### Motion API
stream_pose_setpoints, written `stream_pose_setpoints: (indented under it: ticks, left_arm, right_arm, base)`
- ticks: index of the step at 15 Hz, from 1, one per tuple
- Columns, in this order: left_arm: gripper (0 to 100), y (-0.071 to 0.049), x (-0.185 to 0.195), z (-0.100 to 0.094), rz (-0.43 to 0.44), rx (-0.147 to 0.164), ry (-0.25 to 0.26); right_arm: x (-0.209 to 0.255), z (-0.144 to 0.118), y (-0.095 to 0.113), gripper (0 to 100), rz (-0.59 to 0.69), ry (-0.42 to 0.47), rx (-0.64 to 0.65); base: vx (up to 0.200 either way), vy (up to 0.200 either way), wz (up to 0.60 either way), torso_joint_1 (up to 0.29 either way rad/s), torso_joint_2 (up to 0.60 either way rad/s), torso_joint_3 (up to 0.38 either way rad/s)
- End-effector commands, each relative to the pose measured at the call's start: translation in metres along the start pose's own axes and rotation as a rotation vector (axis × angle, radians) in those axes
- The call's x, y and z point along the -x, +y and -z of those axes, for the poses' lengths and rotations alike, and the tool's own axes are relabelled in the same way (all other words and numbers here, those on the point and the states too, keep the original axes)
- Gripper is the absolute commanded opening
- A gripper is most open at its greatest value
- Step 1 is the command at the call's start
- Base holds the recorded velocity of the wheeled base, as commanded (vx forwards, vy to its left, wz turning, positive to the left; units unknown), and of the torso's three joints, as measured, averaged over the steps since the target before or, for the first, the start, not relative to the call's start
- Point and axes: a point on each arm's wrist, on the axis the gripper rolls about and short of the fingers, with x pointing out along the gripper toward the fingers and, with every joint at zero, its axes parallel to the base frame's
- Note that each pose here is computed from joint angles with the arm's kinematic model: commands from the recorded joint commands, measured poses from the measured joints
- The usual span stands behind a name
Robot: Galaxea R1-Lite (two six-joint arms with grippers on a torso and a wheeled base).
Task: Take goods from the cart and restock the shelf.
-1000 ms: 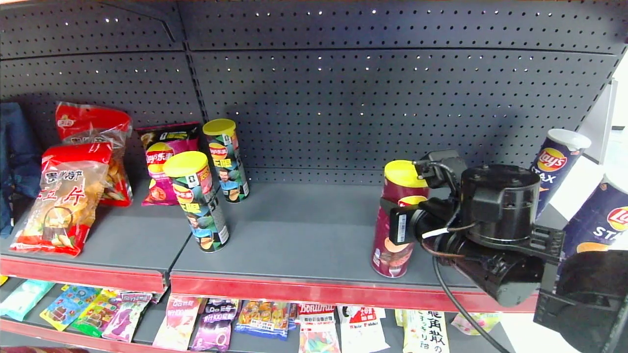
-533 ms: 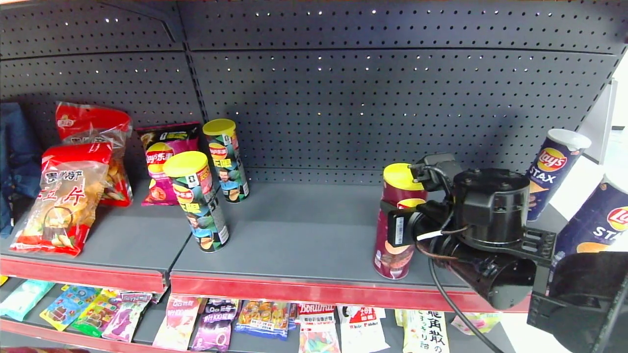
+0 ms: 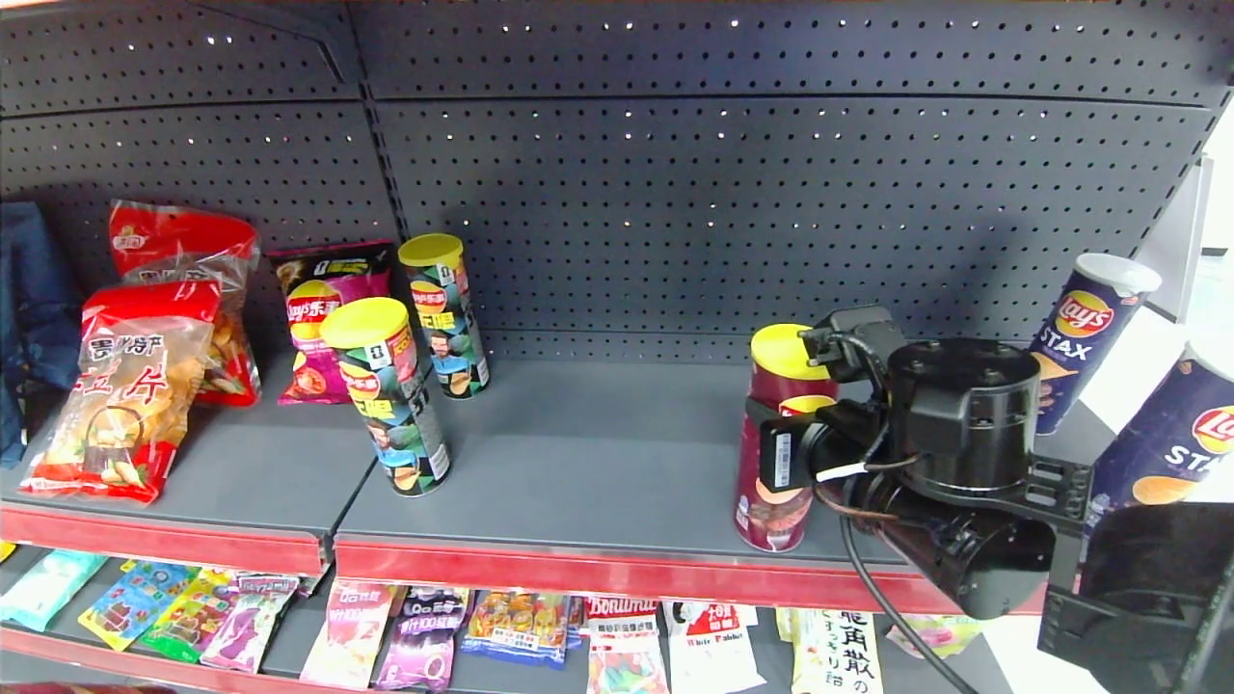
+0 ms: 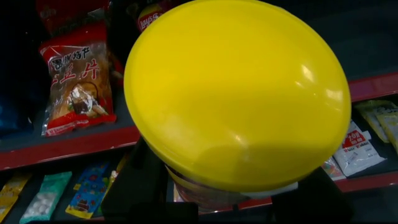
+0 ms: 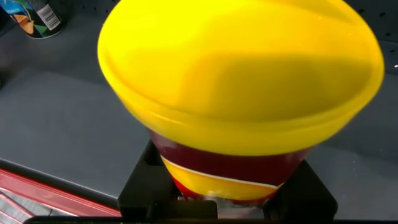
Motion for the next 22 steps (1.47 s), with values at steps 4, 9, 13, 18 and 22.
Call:
stream_pose_setpoints:
  ticks: [4,9,13,18,22]
  left_arm:
    - [0,0.0,0.0,0.0,-0.001,0.0,-0.001]
    - [0,0.0,0.0,0.0,-0.002,0.0,-0.002]
    - [0,0.0,0.0,-0.001,0.002,0.0,-0.001]
    - [0,0.0,0.001,0.0,0.001,0.0,-0.004]
    - [0,0.0,0.001,-0.001,-0.002,-0.001,-0.01]
  right_arm:
    - [-0.001,0.002,0.001,0,0.0,0.006,0.004]
    - [0.002,0.005,-0.001,0,0.008,0.014,0.011]
    - [0.0,0.001,0.0,0,0.027,0.0,0.003]
    - [-0.001,-0.005,0.008,0,0.077,-0.029,-0.015]
    - [-0.002,-0.012,0.014,0,0.073,-0.053,-0.038]
  base:
    - [0.0,0.0,0.0,0.0,0.0,0.0]
    - [0.0,0.0,0.0,0.0,0.0,0.0]
    - [0.0,0.0,0.0,0.0,0.0,0.0]
    - [0.0,0.0,0.0,0.0,0.0,0.0]
    - [0.0,0.0,0.0,0.0,0.0,0.0]
